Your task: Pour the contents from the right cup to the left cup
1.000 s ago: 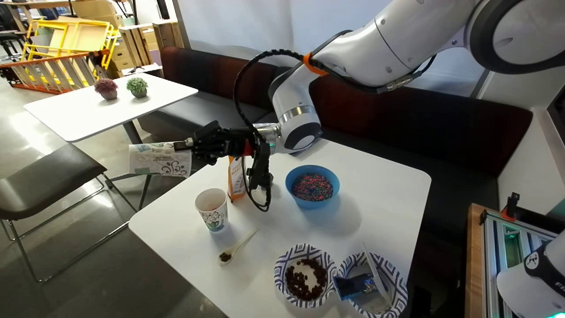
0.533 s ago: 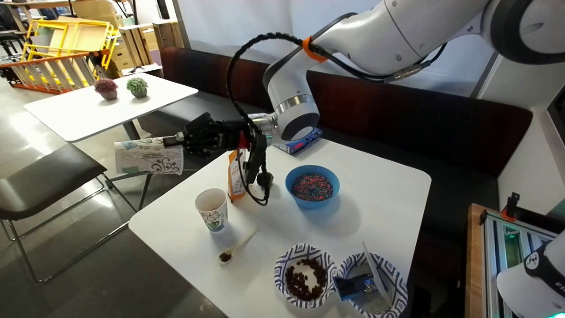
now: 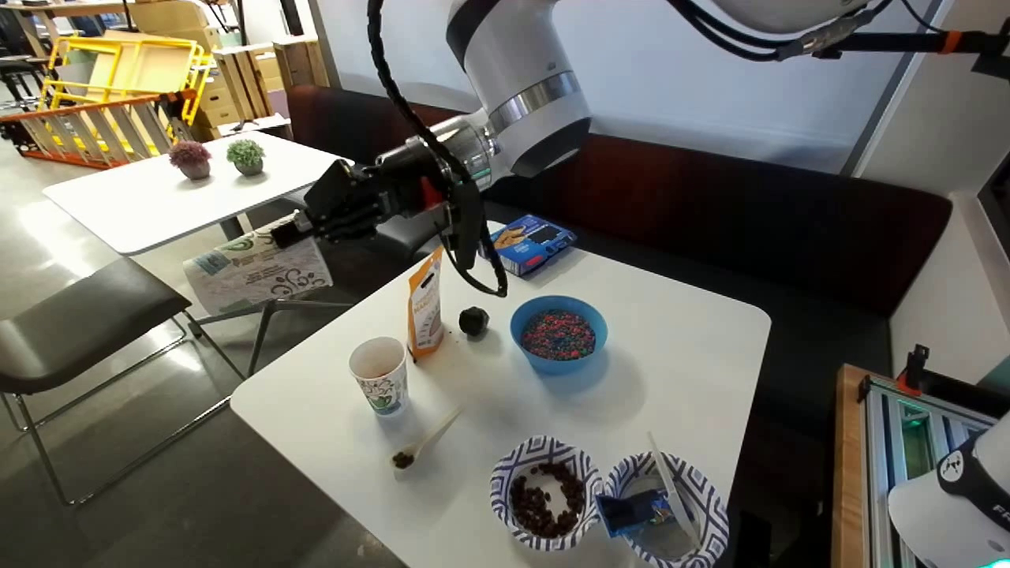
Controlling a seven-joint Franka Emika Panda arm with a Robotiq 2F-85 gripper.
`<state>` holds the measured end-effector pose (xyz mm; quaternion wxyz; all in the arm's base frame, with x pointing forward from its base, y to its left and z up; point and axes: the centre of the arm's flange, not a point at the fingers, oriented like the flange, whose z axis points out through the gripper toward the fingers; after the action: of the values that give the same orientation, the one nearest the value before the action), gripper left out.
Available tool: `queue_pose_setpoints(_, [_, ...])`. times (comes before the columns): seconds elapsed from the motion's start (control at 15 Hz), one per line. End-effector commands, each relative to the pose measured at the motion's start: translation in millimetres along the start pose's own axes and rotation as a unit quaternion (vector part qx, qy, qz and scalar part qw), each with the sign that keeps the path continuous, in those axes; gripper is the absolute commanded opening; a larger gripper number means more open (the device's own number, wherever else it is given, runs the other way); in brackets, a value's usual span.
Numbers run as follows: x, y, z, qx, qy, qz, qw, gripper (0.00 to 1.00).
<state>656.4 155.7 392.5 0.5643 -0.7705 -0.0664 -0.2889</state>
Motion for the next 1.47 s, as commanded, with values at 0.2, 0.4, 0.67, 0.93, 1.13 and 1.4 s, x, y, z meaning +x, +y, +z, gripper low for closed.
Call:
queue_pose_setpoints(0.2, [-10.9, -49.6, -34.6, -0.147, -0.092, -0.058, 0.9832, 0.01])
queue_pose_setpoints(0.4, [-10.3, -58.7, -49.8, -0.215, -0.131, -0.077, 0.9647, 0.01])
queue_pose_setpoints(0.67, [-16.9, -58.9, -66.3, -0.303, -0.187, -0.083, 0.9307, 0.01])
queue_pose_setpoints(0.93, [-23.5, -57.0, -69.7, -0.391, -0.244, -0.085, 0.8836, 0.01])
queue_pose_setpoints(1.13, [-34.8, -49.9, -63.5, -0.457, -0.277, -0.088, 0.8403, 0.01])
queue_pose_setpoints(1.4, [-36.4, -37.8, -61.6, -0.493, -0.281, -0.097, 0.8178, 0.03])
